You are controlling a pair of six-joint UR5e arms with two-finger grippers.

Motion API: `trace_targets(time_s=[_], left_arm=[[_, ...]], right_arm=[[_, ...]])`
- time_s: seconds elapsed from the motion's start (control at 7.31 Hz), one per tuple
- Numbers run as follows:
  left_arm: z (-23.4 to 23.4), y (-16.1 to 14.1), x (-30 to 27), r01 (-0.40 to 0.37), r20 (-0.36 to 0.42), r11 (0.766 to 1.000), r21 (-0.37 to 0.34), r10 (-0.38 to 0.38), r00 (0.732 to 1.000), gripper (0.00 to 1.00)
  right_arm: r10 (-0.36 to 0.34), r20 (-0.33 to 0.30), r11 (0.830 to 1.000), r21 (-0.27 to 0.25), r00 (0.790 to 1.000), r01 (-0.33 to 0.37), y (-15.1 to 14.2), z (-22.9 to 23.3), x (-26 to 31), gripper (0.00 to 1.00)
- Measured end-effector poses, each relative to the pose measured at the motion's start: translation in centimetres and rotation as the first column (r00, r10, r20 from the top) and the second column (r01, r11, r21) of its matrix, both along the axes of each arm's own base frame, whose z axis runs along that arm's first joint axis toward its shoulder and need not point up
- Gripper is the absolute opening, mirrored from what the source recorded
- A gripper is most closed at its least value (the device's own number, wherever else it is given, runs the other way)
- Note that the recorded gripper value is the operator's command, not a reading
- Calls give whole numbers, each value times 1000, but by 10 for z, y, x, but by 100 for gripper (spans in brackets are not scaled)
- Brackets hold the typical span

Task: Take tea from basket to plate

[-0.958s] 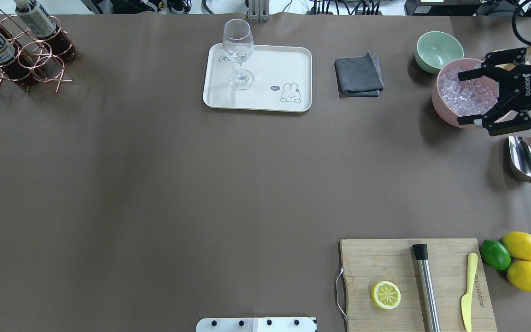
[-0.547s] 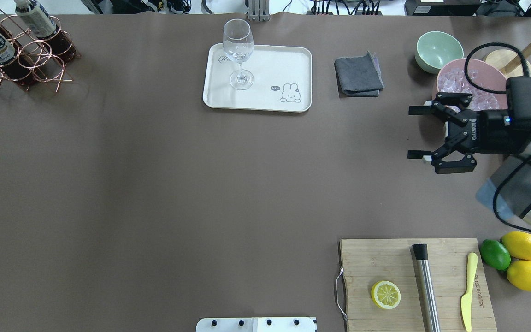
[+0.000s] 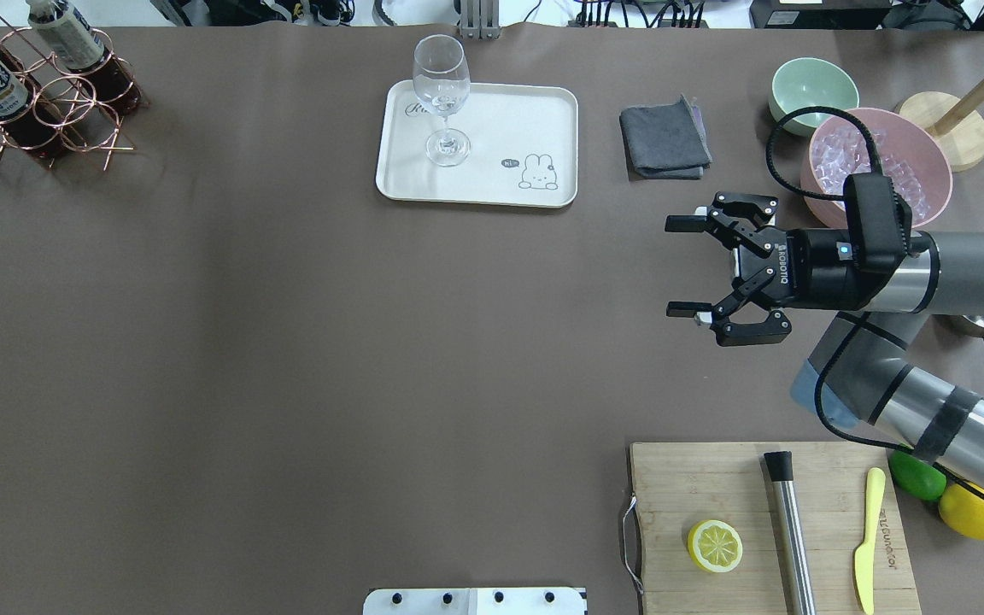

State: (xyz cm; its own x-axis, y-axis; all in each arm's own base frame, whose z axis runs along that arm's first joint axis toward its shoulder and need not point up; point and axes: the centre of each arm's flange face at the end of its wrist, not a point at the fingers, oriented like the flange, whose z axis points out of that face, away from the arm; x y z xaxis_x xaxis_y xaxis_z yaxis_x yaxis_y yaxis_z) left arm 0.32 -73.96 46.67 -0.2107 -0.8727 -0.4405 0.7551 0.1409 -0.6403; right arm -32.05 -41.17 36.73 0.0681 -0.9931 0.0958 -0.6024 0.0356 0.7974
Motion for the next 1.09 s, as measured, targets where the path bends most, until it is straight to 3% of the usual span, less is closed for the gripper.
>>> trace_targets(time_s=[0.27,0.68,0.96,1.09], left_arm=[[-9,4,-15,18,-5,1000,15,-18,1000,0],[-55,23,-35,24,-28,999,22,-24,999,0],[-147,76,-20,13,-25,1000,-11,-13,1000,0],[-202,115,16,25,-16,999,-35,-26,1000,0]], right_arm=[[11,-10,999,53,1000,-10,6,-1,-22,100],[-1,-9,998,55,1000,1,11,-4,-31,100],[-1,-9,999,55,1000,1,12,-2,-28,100],[-1,-9,999,54,1000,2,12,-1,-27,100]])
